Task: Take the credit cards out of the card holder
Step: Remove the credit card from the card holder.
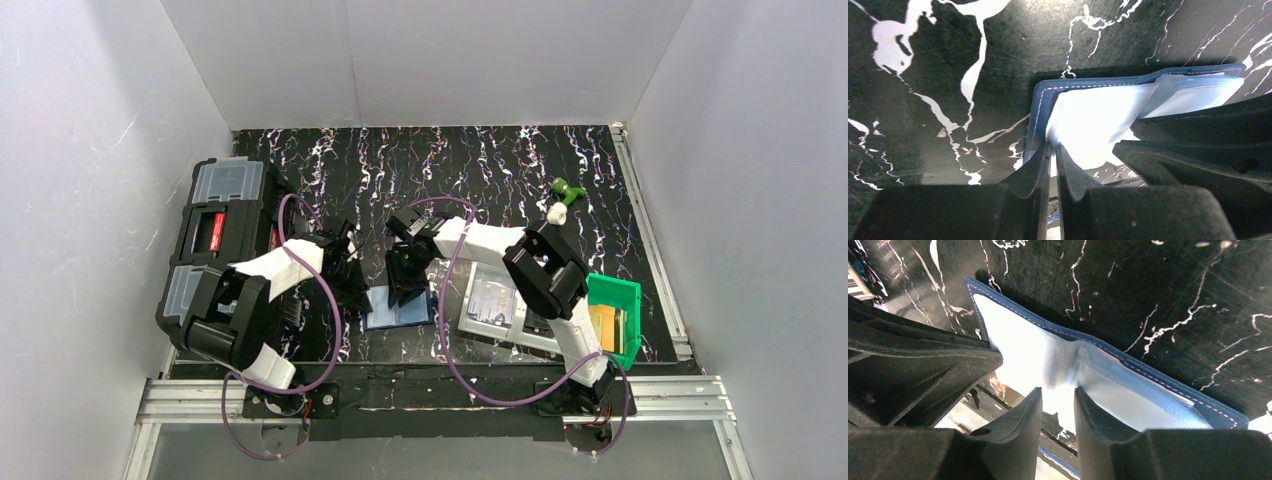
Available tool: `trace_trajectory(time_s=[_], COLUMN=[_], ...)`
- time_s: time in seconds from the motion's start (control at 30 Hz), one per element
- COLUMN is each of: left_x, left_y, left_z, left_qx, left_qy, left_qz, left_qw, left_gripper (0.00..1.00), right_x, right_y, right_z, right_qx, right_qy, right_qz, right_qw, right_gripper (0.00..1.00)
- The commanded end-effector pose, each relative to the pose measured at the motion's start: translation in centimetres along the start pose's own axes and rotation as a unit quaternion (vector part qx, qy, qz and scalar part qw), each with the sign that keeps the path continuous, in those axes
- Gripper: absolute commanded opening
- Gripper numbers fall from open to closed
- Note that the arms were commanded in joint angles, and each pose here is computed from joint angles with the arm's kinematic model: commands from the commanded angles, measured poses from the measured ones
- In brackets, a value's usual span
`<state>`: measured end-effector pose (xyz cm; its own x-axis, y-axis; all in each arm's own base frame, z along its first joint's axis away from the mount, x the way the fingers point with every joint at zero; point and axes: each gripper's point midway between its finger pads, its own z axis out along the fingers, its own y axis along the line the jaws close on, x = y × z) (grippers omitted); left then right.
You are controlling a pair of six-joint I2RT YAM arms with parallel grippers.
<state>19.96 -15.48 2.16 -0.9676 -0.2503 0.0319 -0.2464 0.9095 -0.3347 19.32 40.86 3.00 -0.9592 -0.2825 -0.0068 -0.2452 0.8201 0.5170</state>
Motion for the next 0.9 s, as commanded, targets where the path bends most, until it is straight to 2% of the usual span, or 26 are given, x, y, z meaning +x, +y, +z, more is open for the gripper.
trace_trajectory(time_s=[0.0,0.1,0.43,0.67,0.87], left_x=[-0.1,0.2,0.5,0.2,0.3], left_y=[-0.4,-0.6,-2.3,-3.2,-3.6], left_z=[0.8,0.9,0.0,-1.7,-2.7], left_qx=[-0.004,0.000,0.054,0.070,0.082], left_qy=[0.002,0.000,-0.023,-0.044,-0.056], left_qz=[-0.007,-0.021,-0.049,-0.031,-0.011], left_qw=[1.000,1.000,0.997,0.996,0.995], left_gripper=[0.01,0.00,0.00,0.00,0.00], right_x=[0.4,0.1,0.2,0.1,0.3], right_y=[-1.8,-1.2,0.1,0.7,1.6], right_z=[0.3,-0.4,0.3,-0.4,0.0], right_qx=[0.019,0.013,0.043,0.029,0.002], right_qy=[-0.007,-0.015,0.002,-0.004,0.010], right_qz=[0.008,0.007,0.001,-0.005,-0.006], right_qw=[1.000,1.000,0.999,1.000,1.000], right_gripper=[0.44,0.49,0.49,0.57,0.59])
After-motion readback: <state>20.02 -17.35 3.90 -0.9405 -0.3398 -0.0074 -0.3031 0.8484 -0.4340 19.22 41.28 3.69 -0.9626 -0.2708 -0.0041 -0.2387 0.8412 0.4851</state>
